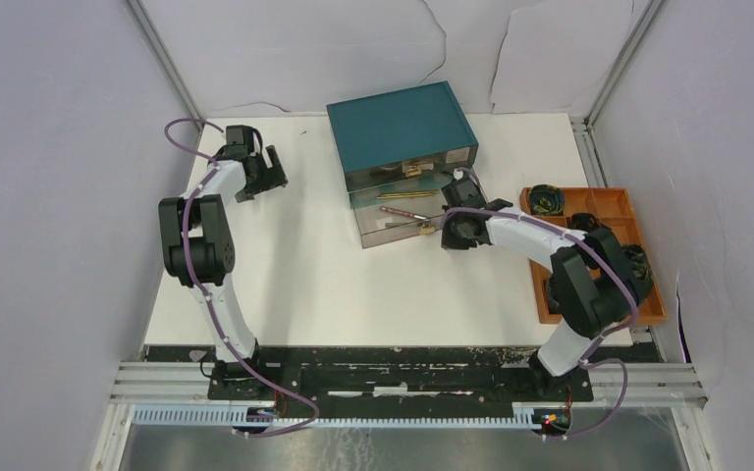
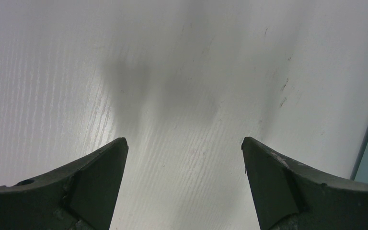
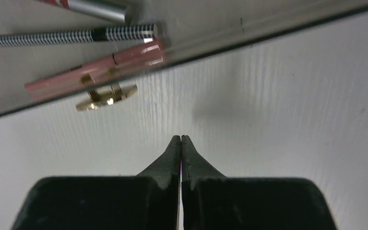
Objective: Organize the makeup
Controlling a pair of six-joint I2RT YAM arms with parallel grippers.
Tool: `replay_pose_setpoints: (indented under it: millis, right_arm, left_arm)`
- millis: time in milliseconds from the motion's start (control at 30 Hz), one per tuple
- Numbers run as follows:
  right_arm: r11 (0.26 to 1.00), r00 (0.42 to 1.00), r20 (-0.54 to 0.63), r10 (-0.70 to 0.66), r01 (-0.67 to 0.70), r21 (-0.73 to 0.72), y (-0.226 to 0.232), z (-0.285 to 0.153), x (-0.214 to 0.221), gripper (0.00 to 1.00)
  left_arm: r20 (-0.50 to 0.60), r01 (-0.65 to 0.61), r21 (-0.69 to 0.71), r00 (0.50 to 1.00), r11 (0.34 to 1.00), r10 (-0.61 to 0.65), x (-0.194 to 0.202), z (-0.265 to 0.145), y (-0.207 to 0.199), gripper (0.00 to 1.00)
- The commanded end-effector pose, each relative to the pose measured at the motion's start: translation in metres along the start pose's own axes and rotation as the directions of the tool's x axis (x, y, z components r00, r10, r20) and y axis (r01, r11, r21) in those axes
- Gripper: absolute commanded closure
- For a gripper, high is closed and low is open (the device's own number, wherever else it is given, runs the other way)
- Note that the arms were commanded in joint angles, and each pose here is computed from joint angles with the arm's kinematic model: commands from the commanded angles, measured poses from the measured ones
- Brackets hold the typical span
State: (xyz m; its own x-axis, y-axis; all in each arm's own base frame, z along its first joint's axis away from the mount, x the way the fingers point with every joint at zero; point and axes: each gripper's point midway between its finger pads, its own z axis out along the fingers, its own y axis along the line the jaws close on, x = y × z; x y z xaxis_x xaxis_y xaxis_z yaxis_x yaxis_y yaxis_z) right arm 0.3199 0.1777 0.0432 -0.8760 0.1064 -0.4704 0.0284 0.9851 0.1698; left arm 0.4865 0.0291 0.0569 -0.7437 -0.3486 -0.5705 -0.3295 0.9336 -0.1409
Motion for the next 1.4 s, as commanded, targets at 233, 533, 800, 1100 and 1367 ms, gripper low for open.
replay_pose_setpoints:
  millis: [233,533,800,1100,1367]
  right_arm:
    - [0.993,0.979,0.179,0.101,-0.09,-0.072,0.025,0.032,-0.095,1.0]
    - [0.981,0.956,0.237,0.173,-0.145,-0.132,0.046,0.051,-0.132,1.0]
    - [0.923,0.871,0.334,0.36,-0.281,-0.263,0.07,0.052,-0.174,0.99]
    - [0.839,0.749,0.384,0.54,-0.446,-0.31,0.07,0.046,-0.197,0.99]
    - [0.834,0.732,0.404,0.548,-0.448,-0.321,0.078,0.043,-0.208,0.99]
  left_arm:
    - [0.054,-0.029,0.029,0.998,0.999,0.028,-0.015,-0.012,-0.007,0.04]
    - [0.058,-0.035,0.02,0.998,0.999,0.034,-0.016,-0.01,-0.006,0.04]
    - [0.065,-0.039,0.016,0.997,0.999,0.038,-0.021,-0.01,-0.006,0.04]
    - [0.083,-0.049,0.014,0.995,0.999,0.047,-0.027,-0.016,-0.007,0.04]
    - [0.088,-0.055,0.013,0.995,0.998,0.054,-0.025,-0.022,-0.005,0.04]
